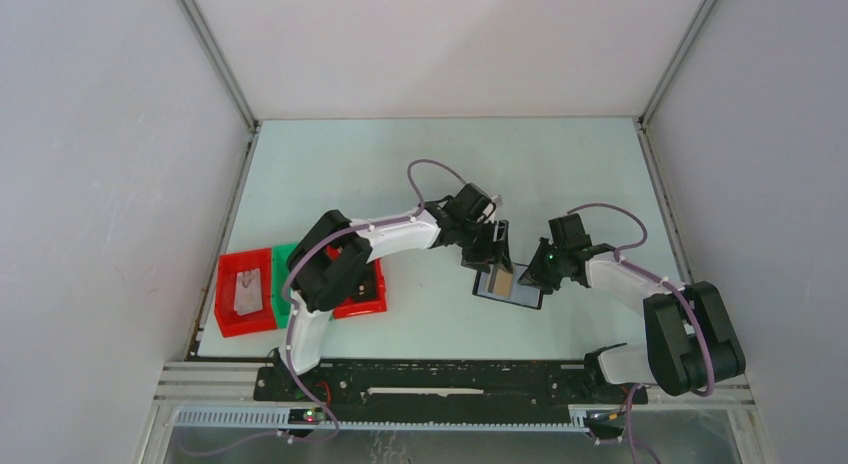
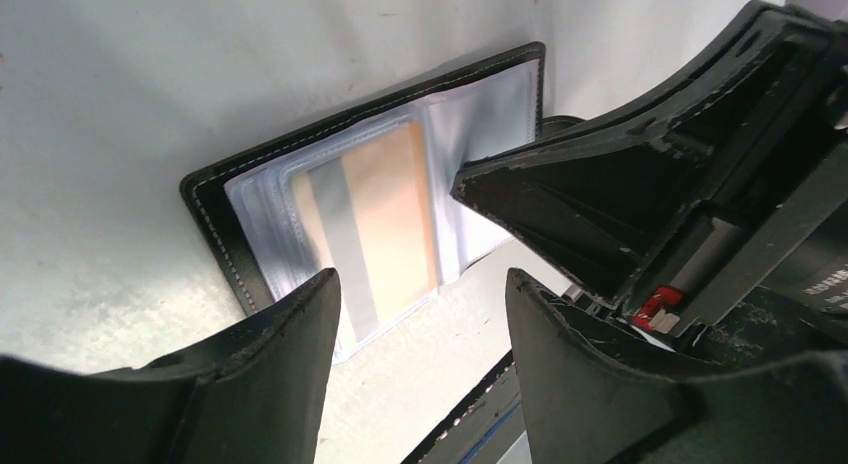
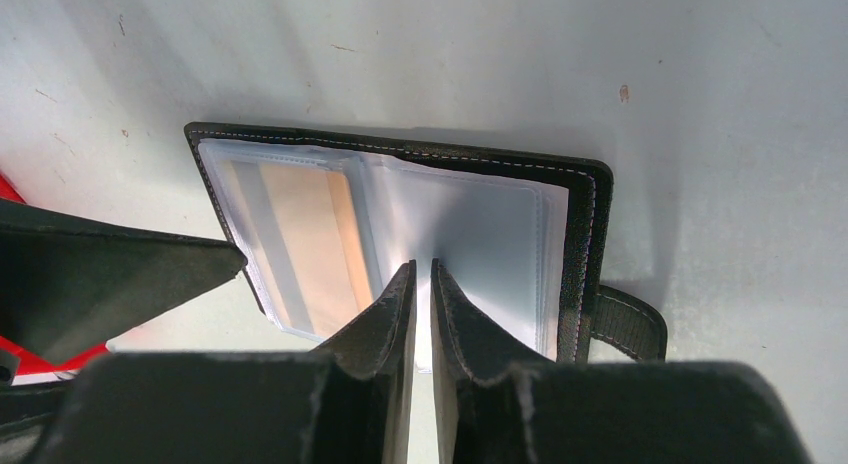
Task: Take the credit cards out of the card holder
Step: Remove the credit card from the card holder.
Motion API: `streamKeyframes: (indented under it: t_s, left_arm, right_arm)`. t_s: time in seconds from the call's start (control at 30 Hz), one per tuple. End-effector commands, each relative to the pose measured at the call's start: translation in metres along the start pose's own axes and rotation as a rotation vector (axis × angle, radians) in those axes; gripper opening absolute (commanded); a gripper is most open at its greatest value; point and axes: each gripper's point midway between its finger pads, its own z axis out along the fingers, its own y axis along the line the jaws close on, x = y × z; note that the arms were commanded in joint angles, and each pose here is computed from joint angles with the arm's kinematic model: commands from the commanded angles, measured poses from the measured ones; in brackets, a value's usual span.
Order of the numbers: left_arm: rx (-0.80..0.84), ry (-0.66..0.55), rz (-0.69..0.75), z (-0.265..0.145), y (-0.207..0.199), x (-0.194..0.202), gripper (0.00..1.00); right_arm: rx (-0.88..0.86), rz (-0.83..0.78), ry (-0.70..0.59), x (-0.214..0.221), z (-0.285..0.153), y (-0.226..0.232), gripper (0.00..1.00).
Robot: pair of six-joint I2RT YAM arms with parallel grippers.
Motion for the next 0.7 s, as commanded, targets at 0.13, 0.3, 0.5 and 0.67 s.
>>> streamKeyframes:
  t_s: [0.13,0.3,0.5,0.67]
  left_arm:
    - [0.142,0.027,0.040,0.004,-0.037,-0.008,0.67]
    - [0.060,-0.050,0.056,-0.005,-0.026,-0.018,0.67]
    - [-0.067,-0.127,0.064,-0.017,-0.006,-0.027,0.68]
    - [-0.074,-0.104,0.040,-0.009,0.001,-0.020,0.67]
  right_arm:
    - [0.044,-0.003,-0.006,0.002,0.000,-0.013,0.18]
    - [0.047,-0.003,-0.007,0.002,-0.001,-0.014,0.18]
    - [0.045,-0.005,-0.006,0.002,0.000,-0.014,0.18]
    - [0.048,-0.003,-0.005,0.002,0.001,-0.015,0.18]
